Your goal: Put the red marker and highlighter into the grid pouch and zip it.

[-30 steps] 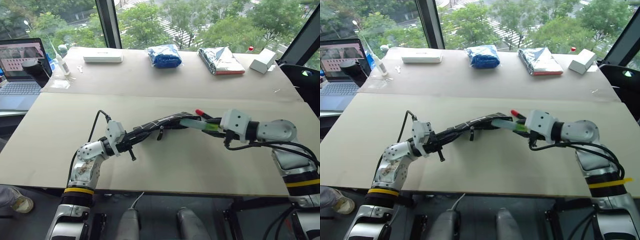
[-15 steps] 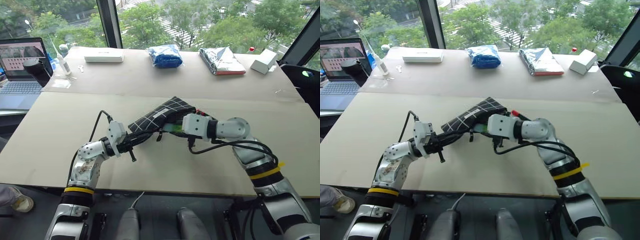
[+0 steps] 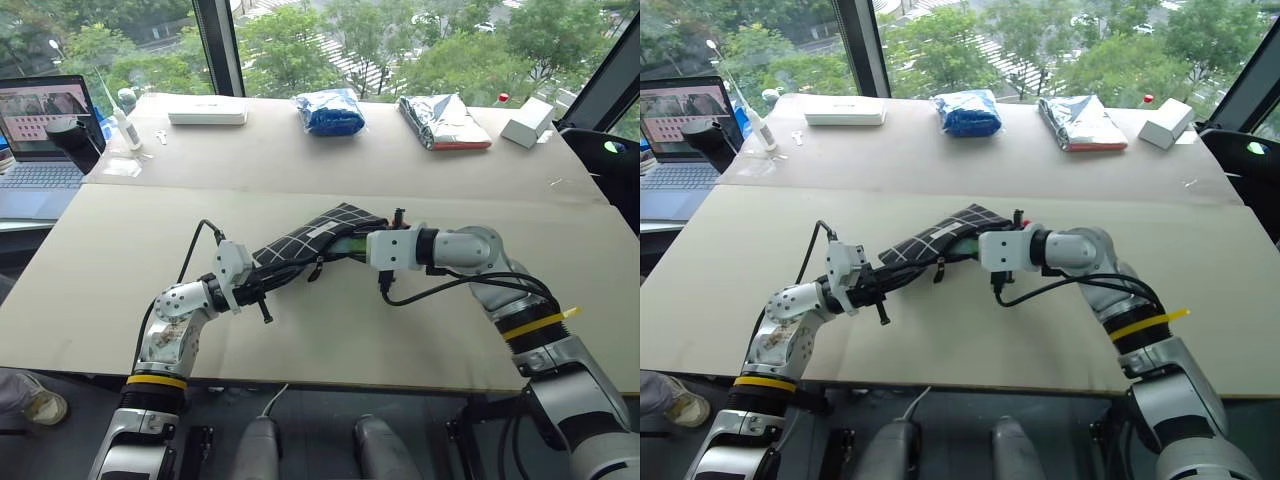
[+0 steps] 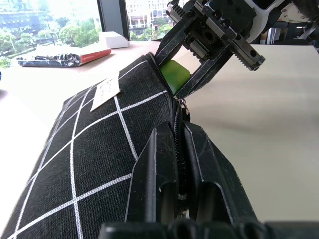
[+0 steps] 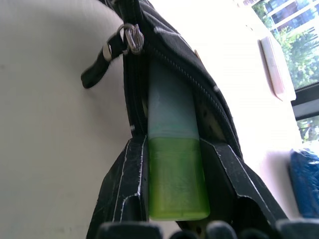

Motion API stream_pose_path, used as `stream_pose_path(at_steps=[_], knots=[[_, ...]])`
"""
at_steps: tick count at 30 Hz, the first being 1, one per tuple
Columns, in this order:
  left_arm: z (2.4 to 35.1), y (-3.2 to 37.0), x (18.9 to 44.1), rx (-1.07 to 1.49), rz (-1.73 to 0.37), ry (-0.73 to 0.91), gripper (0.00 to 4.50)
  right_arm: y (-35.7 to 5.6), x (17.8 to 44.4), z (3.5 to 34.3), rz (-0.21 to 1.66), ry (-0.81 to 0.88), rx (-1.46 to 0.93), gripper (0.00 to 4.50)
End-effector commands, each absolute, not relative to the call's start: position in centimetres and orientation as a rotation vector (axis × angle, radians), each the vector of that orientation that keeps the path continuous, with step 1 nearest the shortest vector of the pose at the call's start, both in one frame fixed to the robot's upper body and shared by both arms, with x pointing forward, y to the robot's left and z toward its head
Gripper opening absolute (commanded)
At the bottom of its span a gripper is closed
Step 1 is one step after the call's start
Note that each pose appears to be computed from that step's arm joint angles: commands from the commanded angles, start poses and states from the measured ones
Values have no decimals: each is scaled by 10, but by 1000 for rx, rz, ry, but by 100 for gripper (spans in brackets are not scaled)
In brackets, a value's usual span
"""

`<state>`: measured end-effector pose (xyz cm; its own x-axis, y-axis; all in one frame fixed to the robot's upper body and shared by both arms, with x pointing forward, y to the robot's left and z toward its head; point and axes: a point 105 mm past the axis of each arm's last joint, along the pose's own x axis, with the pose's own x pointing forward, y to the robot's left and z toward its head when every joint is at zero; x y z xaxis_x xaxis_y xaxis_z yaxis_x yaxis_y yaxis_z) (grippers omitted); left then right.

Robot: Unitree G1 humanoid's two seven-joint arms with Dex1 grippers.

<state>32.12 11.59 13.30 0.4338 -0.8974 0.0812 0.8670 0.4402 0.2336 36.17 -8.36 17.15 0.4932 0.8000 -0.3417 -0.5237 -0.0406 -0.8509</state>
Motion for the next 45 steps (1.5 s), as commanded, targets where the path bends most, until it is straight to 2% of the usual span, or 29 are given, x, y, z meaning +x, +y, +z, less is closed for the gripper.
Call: stream_pose_path(at_steps=[1,11,16,24,26,31,34,36,42,45], knots=[[149,114,320,142,-1117,-260,0,-83,353,194,1091,-456,-1287,110],[148,107,311,24,-1192,-197,0,-80,351,185,1116,-508,-1350,110],[141,106,300,-13,-1254,-115,0,-86,352,178,1135,-484,-1371,110],[139,109,298,-20,-1256,-95,0,-87,350,172,1160,-469,-1366,110],[140,108,297,-20,-1257,-98,0,-82,344,168,1208,-445,-1330,210],[141,107,297,-16,-1248,-108,0,-86,347,175,1180,-433,-1291,368],[141,108,300,-10,-1229,-116,0,-97,353,190,1121,-449,-1267,368],[141,110,301,-7,-1218,-118,0,-106,352,206,1100,-443,-1138,368],[141,113,304,-7,-1199,-118,0,-153,334,256,1150,-230,-338,368],[141,114,304,-8,-1196,-117,0,-171,343,264,1050,-246,-265,368]])
